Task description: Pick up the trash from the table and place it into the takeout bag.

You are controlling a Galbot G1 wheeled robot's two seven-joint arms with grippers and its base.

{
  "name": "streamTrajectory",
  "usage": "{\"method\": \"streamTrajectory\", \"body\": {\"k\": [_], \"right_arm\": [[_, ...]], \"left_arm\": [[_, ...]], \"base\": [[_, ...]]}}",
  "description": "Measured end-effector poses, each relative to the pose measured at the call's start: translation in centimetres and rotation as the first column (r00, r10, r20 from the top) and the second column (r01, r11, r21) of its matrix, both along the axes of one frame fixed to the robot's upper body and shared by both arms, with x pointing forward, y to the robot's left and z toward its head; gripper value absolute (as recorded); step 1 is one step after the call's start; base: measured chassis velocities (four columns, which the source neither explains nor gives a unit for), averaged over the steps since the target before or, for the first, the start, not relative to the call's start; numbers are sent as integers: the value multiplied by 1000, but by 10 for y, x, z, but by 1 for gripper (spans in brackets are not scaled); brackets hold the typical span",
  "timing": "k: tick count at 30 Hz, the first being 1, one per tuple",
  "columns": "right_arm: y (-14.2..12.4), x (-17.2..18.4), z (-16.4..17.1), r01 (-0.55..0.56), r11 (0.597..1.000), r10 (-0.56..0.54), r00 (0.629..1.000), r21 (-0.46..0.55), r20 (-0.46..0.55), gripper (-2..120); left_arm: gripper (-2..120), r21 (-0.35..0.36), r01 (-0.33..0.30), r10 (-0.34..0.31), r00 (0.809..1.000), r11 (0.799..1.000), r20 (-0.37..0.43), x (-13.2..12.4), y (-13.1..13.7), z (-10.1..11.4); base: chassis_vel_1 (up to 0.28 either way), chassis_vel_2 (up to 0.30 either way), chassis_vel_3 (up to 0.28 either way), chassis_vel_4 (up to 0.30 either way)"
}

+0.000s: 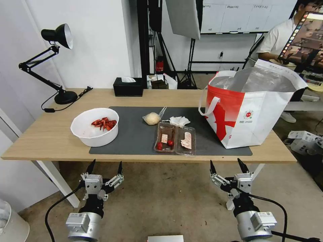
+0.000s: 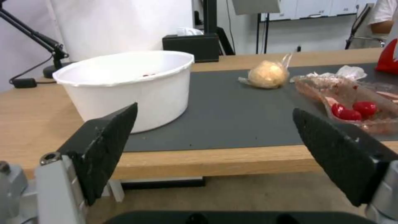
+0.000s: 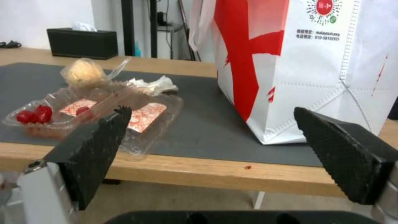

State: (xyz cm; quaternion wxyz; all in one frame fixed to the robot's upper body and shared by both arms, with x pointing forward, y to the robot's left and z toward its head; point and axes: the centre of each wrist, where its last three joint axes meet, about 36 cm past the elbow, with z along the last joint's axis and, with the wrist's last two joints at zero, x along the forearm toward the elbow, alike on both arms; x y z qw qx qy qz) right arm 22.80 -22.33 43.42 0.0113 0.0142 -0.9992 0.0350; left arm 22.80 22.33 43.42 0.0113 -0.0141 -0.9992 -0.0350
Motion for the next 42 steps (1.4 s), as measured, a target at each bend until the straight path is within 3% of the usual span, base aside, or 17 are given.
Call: {"method": "streamTrajectory", "body": {"k": [27,34,42], "right_arm": [[-1,1,1,-3,1000,3,1000,2,-2,100],[-21,36,23,-72,997,74,995,38,-64,100],[-43,74,60,-158,986,163,974,44,-157,100]], "left_arm": [[100,-3,-2,2,1000,1000,-2,1,0,0],[100,-95,-69,64,996,993,-54,20,3,36],[100,-188,-99,79,991,977,-108,35,4,75]], "base": [[0,0,0,0],[0,0,0,0],[0,0,0,0]]}}
